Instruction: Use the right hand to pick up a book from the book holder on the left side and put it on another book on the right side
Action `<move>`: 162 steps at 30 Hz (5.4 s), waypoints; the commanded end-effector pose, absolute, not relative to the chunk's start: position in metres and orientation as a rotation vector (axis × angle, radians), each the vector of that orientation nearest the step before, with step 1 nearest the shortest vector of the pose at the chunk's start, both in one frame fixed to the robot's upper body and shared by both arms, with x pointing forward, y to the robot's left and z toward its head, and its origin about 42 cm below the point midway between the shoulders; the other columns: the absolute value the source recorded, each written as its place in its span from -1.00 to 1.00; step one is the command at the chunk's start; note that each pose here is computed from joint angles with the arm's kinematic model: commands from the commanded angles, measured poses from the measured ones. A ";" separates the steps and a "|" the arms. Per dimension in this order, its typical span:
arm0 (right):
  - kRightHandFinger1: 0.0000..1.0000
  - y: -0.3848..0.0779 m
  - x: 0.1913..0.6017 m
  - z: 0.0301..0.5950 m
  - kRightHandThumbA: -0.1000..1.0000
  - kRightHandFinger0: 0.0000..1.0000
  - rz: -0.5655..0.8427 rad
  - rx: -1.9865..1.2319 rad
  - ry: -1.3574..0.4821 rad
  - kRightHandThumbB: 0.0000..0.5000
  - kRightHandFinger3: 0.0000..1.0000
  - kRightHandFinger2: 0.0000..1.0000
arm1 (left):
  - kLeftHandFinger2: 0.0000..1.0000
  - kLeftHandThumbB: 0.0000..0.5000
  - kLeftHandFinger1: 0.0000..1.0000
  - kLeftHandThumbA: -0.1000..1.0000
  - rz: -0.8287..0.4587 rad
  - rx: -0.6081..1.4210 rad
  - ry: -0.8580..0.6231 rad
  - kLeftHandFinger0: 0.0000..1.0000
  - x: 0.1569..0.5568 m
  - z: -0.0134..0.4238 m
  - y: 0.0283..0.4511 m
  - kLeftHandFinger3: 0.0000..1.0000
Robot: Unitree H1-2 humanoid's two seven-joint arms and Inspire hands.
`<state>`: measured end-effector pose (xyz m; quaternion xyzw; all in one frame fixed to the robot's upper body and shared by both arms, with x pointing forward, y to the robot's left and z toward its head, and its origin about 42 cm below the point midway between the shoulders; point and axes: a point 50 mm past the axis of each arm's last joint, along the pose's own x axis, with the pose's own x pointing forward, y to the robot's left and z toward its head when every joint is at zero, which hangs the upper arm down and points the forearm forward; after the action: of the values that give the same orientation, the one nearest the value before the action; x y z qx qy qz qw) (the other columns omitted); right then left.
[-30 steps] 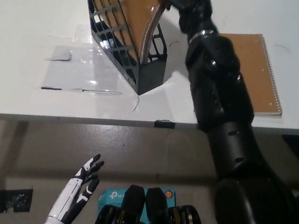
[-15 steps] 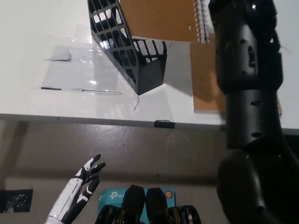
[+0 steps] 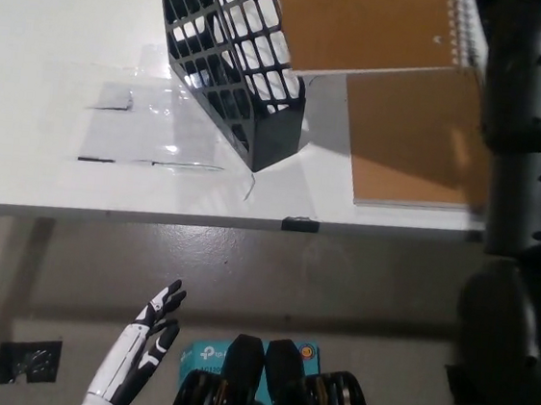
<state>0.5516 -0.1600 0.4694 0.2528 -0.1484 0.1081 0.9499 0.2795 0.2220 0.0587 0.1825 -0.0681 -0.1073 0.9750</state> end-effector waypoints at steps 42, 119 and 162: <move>-0.77 -0.282 0.598 0.363 -1.00 -1.00 -0.008 0.683 0.014 -0.57 1.00 0.57 | 0.97 -0.59 0.93 1.00 -0.200 0.378 -0.187 0.76 0.281 0.065 0.229 1.00; 1.00 -0.227 0.313 0.465 0.71 1.00 0.535 -0.145 -1.062 0.37 1.00 1.00 | 1.00 -0.37 1.00 1.00 -0.186 0.393 -0.291 1.00 0.342 0.108 0.232 1.00; 1.00 -0.170 0.341 0.199 0.92 1.00 0.448 -0.048 -0.364 -0.14 1.00 1.00 | 1.00 -0.45 1.00 1.00 -0.190 0.380 -0.288 1.00 0.342 0.107 0.233 1.00</move>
<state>0.3372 -0.1686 0.2012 -0.0247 -0.1555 0.2388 0.9582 0.3430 0.2312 0.0967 0.1931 -0.1161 -0.0962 0.9695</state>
